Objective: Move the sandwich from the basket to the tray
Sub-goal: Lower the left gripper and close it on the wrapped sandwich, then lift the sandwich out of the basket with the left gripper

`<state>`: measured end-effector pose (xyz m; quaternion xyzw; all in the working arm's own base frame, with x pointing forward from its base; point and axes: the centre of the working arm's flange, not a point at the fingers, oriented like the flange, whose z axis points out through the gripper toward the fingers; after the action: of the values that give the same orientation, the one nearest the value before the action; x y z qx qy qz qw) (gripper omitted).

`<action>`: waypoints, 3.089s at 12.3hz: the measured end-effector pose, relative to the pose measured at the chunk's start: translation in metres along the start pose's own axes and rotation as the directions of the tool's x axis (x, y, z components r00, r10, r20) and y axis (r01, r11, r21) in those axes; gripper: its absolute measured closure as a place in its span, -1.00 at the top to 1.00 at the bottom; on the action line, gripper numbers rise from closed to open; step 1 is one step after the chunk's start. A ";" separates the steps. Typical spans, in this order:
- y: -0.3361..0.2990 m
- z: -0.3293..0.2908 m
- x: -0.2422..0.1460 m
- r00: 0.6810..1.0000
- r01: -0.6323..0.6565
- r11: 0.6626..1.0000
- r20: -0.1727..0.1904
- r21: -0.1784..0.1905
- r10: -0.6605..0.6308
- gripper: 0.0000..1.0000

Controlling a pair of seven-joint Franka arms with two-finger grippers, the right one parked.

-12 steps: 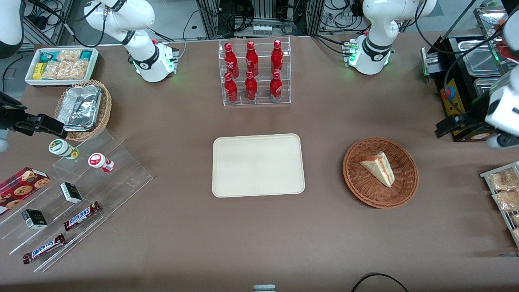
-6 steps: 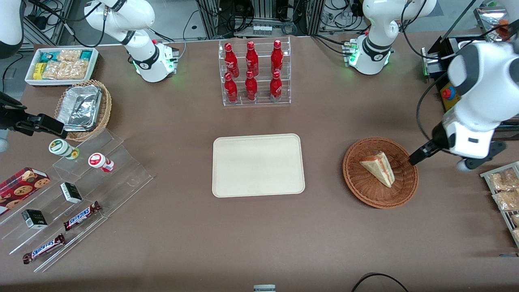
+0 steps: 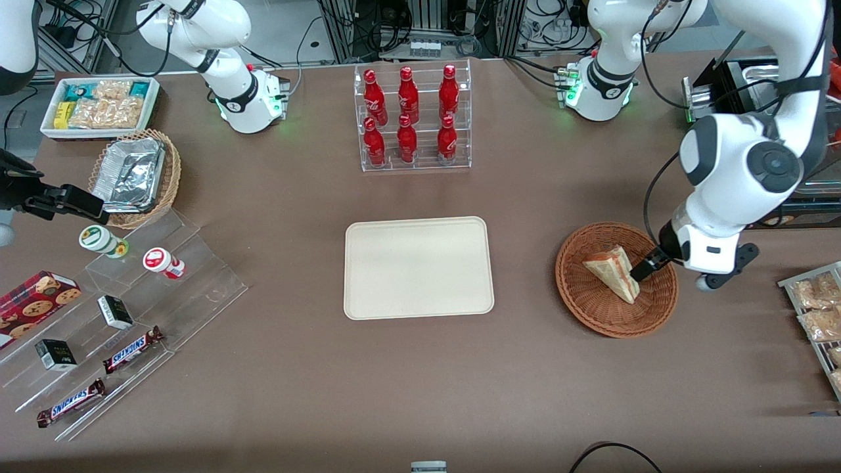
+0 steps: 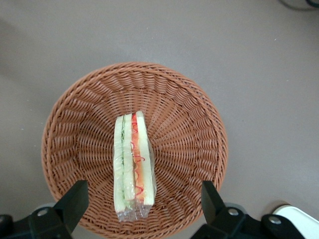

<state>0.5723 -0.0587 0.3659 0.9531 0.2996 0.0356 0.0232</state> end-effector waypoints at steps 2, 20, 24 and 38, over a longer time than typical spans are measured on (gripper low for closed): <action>-0.001 0.018 -0.005 1.000 0.015 1.000 0.000 -0.004 -0.015 1.00; -0.003 0.113 -0.032 0.995 0.045 0.998 0.088 0.052 -0.049 0.99; -0.004 0.117 -0.032 0.994 0.045 0.997 0.093 0.055 -0.050 0.41; 0.148 -0.092 -0.080 0.966 -0.243 0.967 0.107 0.075 0.234 -0.64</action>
<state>0.5835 -0.2240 0.4629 0.9829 0.1825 -0.0217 -0.0086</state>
